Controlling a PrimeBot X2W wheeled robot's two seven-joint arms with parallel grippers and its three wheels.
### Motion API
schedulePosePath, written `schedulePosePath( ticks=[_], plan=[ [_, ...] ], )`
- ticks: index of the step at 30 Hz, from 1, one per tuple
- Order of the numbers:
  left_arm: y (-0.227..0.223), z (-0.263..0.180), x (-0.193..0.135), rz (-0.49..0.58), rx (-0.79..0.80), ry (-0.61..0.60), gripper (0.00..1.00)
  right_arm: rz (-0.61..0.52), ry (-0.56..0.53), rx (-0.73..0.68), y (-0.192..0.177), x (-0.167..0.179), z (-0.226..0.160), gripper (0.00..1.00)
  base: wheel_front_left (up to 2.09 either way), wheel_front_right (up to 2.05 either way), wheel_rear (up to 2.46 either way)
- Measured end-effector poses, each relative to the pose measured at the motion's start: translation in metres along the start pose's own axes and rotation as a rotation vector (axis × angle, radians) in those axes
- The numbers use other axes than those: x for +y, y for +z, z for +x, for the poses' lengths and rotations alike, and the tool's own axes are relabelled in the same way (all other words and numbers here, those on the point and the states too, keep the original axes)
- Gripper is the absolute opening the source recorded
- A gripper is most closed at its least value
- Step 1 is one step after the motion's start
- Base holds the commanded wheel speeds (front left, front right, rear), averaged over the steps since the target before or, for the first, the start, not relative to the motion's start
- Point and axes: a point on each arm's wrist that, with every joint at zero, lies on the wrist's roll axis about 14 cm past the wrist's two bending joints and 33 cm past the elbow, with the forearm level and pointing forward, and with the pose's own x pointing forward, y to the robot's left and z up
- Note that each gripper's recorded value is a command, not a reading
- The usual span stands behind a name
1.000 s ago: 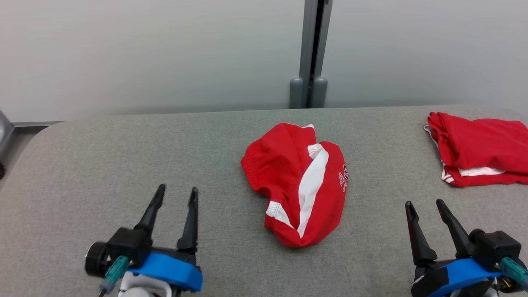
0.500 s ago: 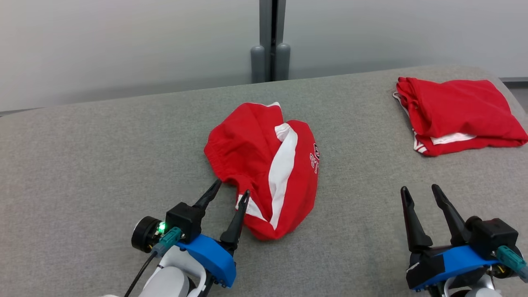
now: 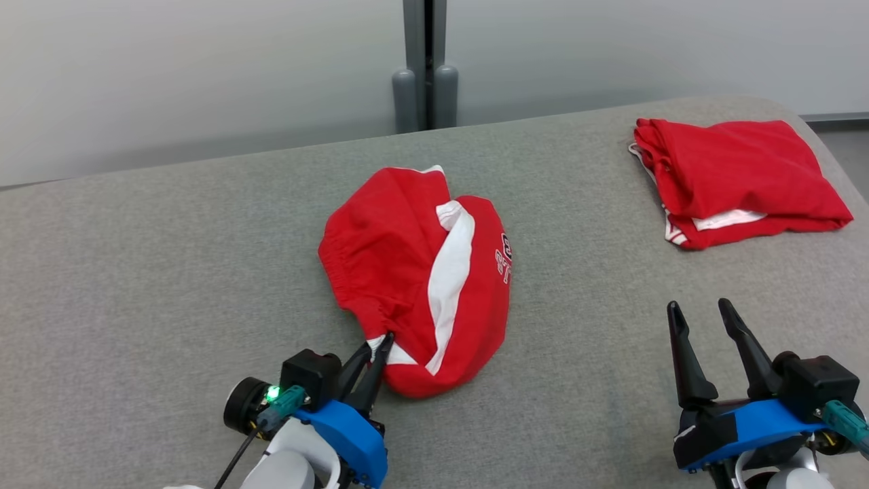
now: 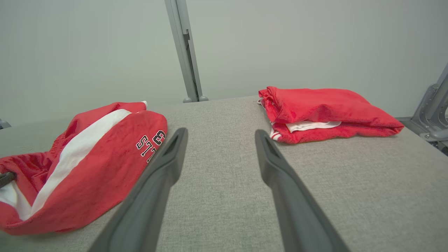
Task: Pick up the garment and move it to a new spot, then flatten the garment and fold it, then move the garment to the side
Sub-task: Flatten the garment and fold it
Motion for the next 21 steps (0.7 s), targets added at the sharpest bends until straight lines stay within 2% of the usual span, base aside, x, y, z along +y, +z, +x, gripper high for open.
schedulePosePath(
  ticks=[6,9,11,18,19,20,21],
  plan=[
    [0.009,-0.020,0.030,-0.040,-0.068,0.130,0.00,0.005,0.042,-0.005,0.001,0.014,0.006,1.00,0.00,0.00,0.00],
    [0.002,-0.034,0.041,-0.057,-0.066,0.182,0.00,0.007,0.062,-0.002,0.000,0.021,0.008,1.00,0.00,0.00,0.00],
    [-0.013,-0.058,0.056,-0.094,-0.053,0.268,0.00,0.009,0.092,0.002,-0.002,0.031,0.012,1.00,0.00,0.00,0.00],
    [-0.041,-0.094,0.062,-0.153,-0.016,0.363,0.00,0.017,0.127,0.013,-0.005,0.043,0.013,1.00,0.00,0.00,0.00],
    [-0.043,-0.097,0.063,-0.155,-0.013,0.374,0.45,0.018,0.132,0.012,-0.005,0.045,0.013,1.00,0.00,0.00,0.00],
    [-0.039,-0.101,0.064,-0.154,-0.035,0.392,1.00,0.018,0.138,0.012,-0.005,0.047,0.011,1.00,0.00,0.00,0.00],
    [-0.034,-0.102,0.065,-0.152,-0.051,0.399,1.00,0.017,0.140,0.013,-0.004,0.048,0.011,1.00,0.00,0.00,0.00]
  ],
)
